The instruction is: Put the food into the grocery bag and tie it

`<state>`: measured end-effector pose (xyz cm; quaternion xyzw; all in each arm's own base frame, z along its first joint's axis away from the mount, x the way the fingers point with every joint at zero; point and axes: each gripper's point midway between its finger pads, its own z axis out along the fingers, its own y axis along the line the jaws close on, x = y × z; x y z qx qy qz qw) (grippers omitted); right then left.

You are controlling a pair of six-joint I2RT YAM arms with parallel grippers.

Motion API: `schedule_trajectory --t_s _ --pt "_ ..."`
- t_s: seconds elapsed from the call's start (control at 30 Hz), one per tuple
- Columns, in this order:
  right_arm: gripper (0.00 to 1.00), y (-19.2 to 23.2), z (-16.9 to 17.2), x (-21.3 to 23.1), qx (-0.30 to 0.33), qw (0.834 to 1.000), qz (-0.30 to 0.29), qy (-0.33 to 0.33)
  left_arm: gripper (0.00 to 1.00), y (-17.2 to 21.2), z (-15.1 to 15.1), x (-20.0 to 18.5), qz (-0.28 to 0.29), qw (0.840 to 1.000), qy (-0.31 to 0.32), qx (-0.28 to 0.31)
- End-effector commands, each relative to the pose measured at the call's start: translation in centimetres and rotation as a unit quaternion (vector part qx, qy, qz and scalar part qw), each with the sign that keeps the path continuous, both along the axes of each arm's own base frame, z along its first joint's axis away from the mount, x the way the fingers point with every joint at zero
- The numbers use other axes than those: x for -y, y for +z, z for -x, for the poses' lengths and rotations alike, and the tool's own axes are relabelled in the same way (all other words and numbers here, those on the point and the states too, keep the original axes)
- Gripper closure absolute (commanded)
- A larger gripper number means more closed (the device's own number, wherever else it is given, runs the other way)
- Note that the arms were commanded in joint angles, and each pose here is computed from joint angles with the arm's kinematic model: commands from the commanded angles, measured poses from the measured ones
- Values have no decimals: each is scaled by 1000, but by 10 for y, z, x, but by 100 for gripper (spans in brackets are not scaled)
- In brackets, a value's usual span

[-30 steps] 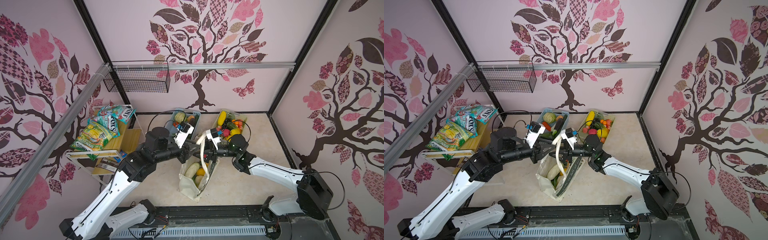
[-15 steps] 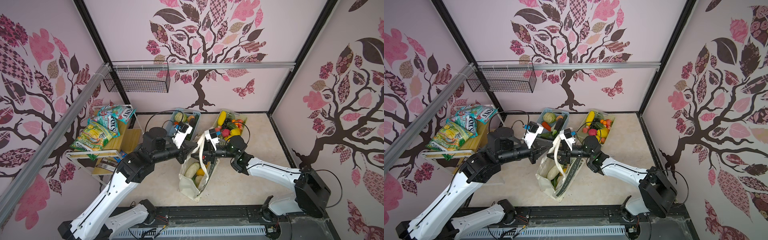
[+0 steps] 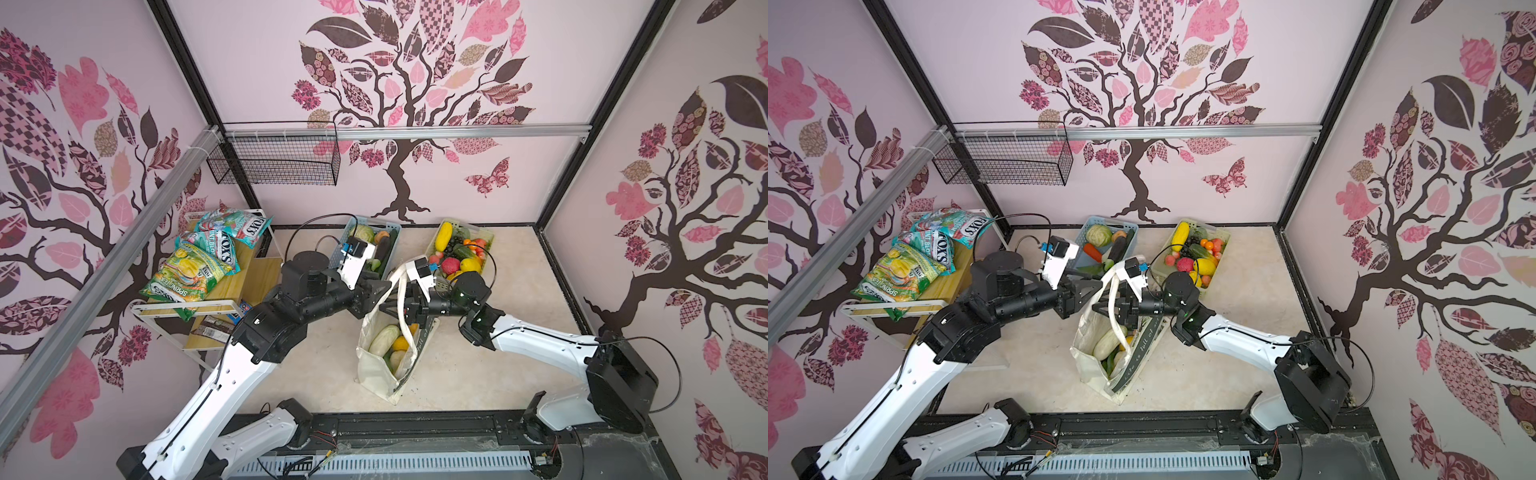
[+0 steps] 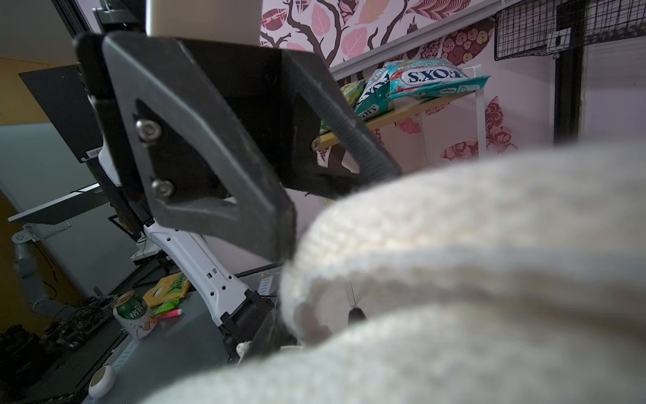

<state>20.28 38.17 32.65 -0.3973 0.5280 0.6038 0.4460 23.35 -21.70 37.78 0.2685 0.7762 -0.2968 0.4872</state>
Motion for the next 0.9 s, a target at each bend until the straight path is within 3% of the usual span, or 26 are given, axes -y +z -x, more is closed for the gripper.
schedule_trajectory --t_s 0.0,0.17,0.3,0.5,0.73,0.87 --pt "66 16 5 3 19 1000 -12 -1 50 13 -10 -4 25 999 25 13" --pt "65 16 4 4 19 1000 -12 -4 49 15 -21 -1 32 999 35 1" --pt "54 17 2 4 19 1000 -13 -10 63 13 -25 -3 32 999 43 -7" --pt "39 20 -2 -1 9 1000 -16 -10 68 33 -12 -6 61 998 24 5" --pt "34 24 -11 -7 -9 1000 -26 -14 60 41 2 -6 65 998 -1 11" --pt "35 28 -13 -11 -14 999 -29 -11 48 36 -10 -22 42 997 57 15"
